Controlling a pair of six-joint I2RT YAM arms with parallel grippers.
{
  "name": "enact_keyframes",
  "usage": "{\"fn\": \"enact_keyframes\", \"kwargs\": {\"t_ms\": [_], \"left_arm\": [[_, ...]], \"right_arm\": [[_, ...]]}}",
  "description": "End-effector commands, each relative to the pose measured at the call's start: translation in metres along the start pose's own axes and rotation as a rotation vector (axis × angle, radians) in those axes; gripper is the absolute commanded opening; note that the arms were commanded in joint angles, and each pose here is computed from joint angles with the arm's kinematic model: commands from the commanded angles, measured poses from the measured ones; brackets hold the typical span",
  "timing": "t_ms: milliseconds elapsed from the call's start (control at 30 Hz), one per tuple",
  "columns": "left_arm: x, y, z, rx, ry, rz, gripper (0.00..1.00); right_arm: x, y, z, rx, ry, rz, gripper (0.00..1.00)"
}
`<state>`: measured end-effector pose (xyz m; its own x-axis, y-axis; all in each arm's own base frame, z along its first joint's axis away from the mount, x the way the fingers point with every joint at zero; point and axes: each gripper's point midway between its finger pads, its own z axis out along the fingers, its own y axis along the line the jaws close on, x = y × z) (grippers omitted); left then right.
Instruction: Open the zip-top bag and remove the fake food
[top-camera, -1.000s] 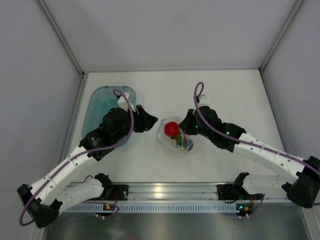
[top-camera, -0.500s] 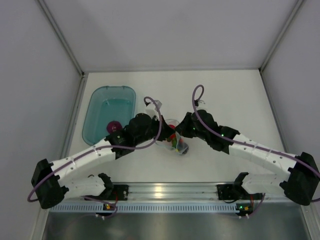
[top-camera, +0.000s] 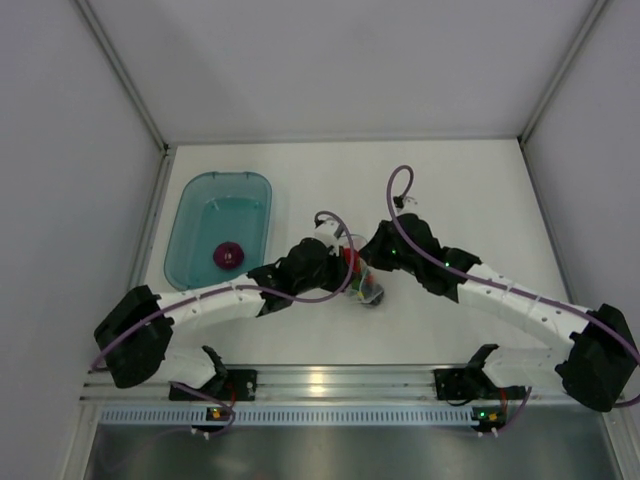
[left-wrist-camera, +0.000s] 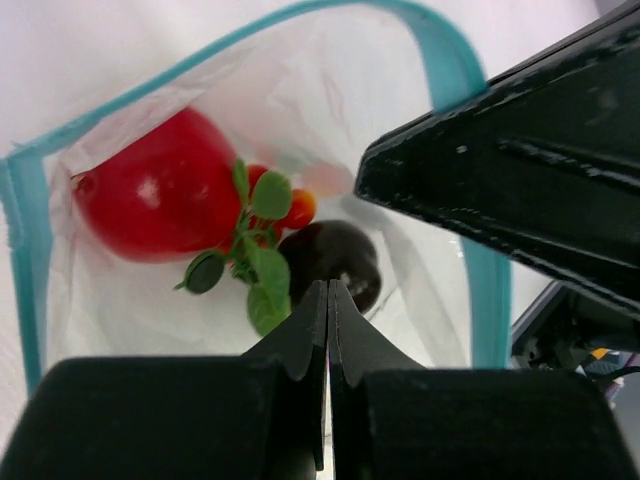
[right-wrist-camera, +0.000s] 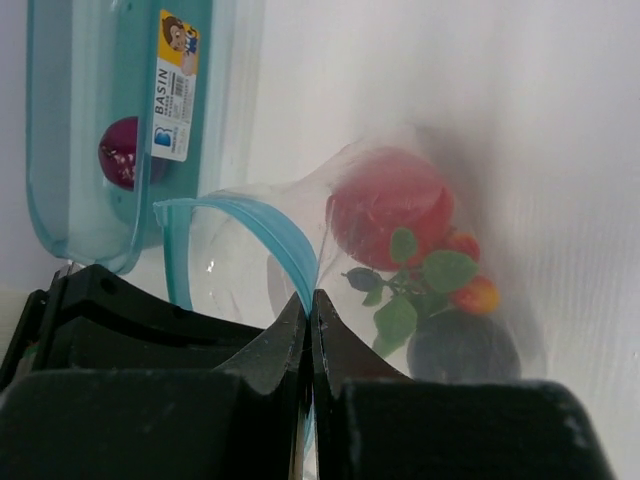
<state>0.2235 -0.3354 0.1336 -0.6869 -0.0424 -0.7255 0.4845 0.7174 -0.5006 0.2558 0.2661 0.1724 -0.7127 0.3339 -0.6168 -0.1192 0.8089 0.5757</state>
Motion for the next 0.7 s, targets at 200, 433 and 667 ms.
{"fn": "enact_keyframes", "kwargs": {"t_ms": [200,433,667], "left_arm": [[0.004,-0.004,0.037,-0.010,0.002,0.045,0.06],[0.016,0.005,0.058,-0.063,0.033,-0.002,0.23],[0.014,0.008,0.065,-0.101,0.015,-0.053,0.41]], "right_arm": [[-0.004,-0.020,-0.002,0.042,0.010,-0.079,0.00],[0.003,-0.046,-0.004,0.093,0.041,-0.099,0.00],[0.012,-0.050,-0.005,0.074,0.066,-0.099,0.00]]}}
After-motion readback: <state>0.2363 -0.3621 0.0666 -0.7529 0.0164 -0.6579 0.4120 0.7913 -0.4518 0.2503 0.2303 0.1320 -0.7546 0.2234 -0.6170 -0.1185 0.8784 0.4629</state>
